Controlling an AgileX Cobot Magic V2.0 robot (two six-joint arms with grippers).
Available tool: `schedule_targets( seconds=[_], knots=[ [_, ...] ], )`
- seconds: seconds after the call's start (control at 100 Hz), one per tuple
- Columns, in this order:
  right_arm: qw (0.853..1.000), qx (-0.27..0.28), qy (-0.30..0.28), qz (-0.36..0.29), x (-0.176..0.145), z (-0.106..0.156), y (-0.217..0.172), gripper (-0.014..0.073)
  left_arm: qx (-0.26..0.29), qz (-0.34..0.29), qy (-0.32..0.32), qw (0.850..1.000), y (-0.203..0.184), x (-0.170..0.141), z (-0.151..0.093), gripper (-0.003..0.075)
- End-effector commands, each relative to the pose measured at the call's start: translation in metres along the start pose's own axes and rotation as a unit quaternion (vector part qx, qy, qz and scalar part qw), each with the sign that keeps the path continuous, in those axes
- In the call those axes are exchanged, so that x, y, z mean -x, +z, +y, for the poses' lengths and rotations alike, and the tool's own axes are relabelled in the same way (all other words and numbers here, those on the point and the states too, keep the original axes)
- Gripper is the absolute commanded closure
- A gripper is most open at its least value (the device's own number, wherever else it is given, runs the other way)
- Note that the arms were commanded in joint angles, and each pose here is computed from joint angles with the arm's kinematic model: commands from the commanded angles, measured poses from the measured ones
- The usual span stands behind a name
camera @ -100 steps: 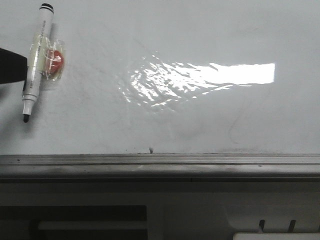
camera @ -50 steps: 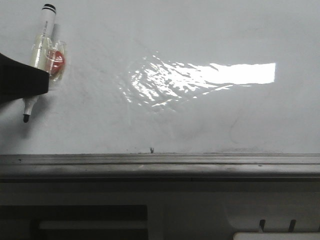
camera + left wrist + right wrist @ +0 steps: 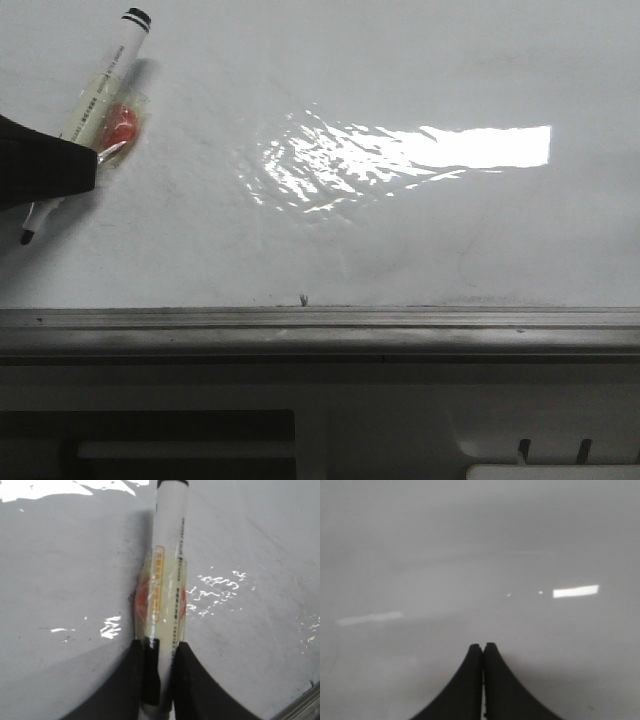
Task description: Write number 9 on whiteboard
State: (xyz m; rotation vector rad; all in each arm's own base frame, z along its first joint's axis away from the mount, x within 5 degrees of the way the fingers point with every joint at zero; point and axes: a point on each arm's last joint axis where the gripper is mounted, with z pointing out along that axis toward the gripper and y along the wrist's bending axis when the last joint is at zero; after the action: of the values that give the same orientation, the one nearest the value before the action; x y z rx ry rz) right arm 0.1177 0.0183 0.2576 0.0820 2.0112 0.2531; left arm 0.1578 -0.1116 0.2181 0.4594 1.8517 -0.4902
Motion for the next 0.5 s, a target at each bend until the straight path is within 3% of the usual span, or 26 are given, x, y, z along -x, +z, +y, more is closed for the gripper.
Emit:
schedule_targets(
  seconds=[0.0,0.17,0.35,0.42,0.49],
  knots=[
    [0.998,0.053,-0.041,-0.016,0.016,0.017,-0.005,0.0664,-0.017,-0.032,0.012,0.999,-0.003,0.013,-0.006,0.074],
    [0.977,0.172,-0.122,-0.003,0.024,0.053,-0.017,0.0664,-0.096,-0.063,0.127,0.985,-0.016,0.019,-0.029,0.074],
    [0.938,0.293,-0.185,0.011,0.028,0.094,-0.028,0.0655,-0.173,-0.074,0.218,0.957,-0.024,0.015,-0.052,0.0741],
    [0.924,0.326,-0.2,0.023,0.029,0.109,-0.031,0.0598,-0.199,-0.076,0.248,0.945,-0.027,0.013,-0.06,0.0741],
    [0.911,0.351,-0.213,0.033,0.03,0.124,-0.032,0.0478,-0.22,-0.083,0.267,0.935,-0.03,0.011,-0.067,0.0741]
  ],
)
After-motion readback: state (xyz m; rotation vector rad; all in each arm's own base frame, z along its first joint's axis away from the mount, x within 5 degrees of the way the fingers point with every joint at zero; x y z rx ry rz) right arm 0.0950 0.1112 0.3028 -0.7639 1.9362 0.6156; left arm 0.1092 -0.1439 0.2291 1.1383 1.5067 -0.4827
